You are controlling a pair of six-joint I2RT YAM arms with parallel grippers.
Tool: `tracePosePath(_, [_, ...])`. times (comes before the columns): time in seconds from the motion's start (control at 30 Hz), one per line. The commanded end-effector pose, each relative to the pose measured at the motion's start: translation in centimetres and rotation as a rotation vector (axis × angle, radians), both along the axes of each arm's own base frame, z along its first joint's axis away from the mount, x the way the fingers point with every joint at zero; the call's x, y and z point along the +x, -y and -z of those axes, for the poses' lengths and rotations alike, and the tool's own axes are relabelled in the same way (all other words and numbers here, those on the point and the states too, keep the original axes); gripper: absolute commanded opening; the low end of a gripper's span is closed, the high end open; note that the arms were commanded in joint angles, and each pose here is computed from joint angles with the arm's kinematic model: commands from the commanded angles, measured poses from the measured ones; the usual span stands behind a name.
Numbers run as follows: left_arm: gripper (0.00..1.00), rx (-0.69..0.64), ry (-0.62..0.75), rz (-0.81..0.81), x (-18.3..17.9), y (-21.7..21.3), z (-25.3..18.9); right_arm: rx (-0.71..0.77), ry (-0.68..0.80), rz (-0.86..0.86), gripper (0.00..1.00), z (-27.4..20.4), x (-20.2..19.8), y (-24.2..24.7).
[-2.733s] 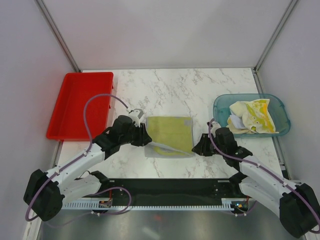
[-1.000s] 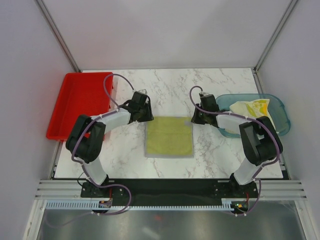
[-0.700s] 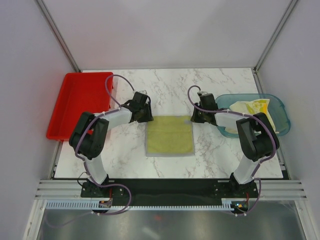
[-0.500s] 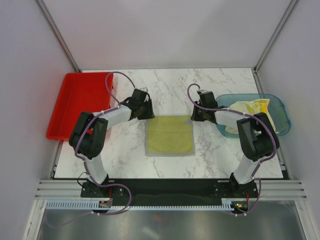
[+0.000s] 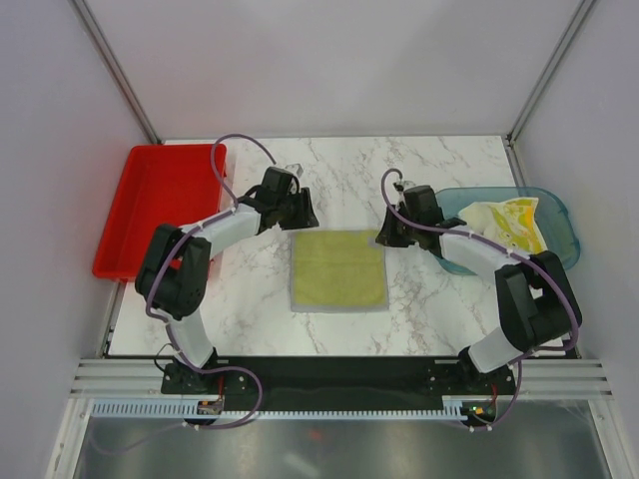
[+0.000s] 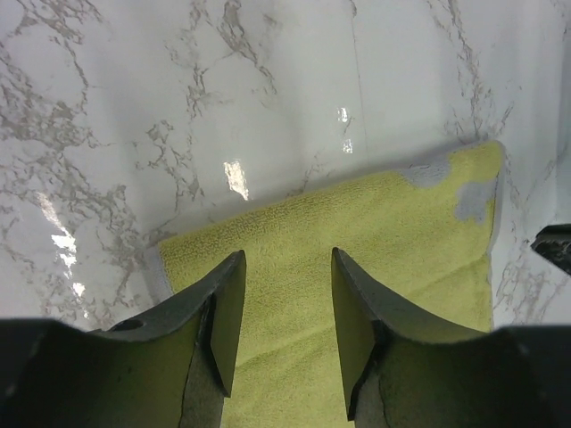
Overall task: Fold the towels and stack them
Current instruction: Fold the towel
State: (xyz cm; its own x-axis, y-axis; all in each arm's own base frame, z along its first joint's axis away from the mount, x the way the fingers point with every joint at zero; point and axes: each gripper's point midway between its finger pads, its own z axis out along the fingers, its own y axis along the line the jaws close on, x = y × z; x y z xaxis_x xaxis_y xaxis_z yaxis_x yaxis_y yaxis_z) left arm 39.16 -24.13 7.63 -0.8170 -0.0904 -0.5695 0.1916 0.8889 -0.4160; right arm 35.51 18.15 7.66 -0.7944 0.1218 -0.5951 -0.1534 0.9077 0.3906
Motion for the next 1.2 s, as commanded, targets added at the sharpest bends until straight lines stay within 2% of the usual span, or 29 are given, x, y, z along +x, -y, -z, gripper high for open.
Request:
tracePosePath(0.0, [0.50,-0.026,-0.017,0.018,-0.1,0.6,0.8,0.075,-0.040,-0.044,0.22,0.9,-2.5,-1.3])
tracePosePath(0.3, [0.50,0.027,-0.060,-0.015,1.8,-0.3,4.0,0.128,-0.079,-0.040,0.22,5.2,-4.6,-1.5])
tracePosePath(0.5, [0.50,0.044,-0.071,-0.026,3.4,-1.4,4.8,0.174,-0.048,-0.048,0.22,4.2,-4.6,-2.3])
tracePosePath(0.6, [0.50,-0.002,-0.034,0.023,3.7,-0.8,2.2,0.162,0.001,-0.096,0.26,2.0,-3.5,-2.7])
tracePosePath(0.67, [0.52,-0.053,0.002,0.089,3.5,0.2,-0.2,0.126,0.016,-0.128,0.34,0.7,-3.2,-2.6])
tracePosePath(0.7, [0.54,-0.052,0.036,0.124,3.3,0.3,-1.9,0.130,0.076,-0.135,0.37,-1.5,-1.4,-2.6])
tracePosePath(0.77, [0.56,-0.048,0.078,0.157,3.7,0.4,-4.3,0.109,0.055,-0.173,0.49,-2.0,-1.1,-2.2])
tracePosePath(0.8, [0.57,-0.019,0.087,0.175,3.6,-0.1,-4.8,0.118,0.086,-0.165,0.54,-3.5,0.6,-1.8])
tracePosePath(0.83, [0.58,0.002,0.098,0.162,4.1,-0.8,-5.0,0.117,0.053,-0.206,0.61,-2.8,0.5,-1.8])
tracePosePath(0.9, [0.60,0.034,0.099,0.171,4.4,-2.0,-4.3,0.109,0.058,-0.245,0.62,-3.2,2.2,-1.8])
tracePosePath(1.0, [0.58,0.073,0.039,0.191,4.6,-3.6,-2.1,0.072,0.059,-0.335,0.63,-3.0,2.6,-1.9])
tracePosePath(1.17, [0.57,0.015,-0.022,0.287,4.1,-3.9,0.5,0.032,0.018,-0.353,0.59,-1.1,4.2,0.3])
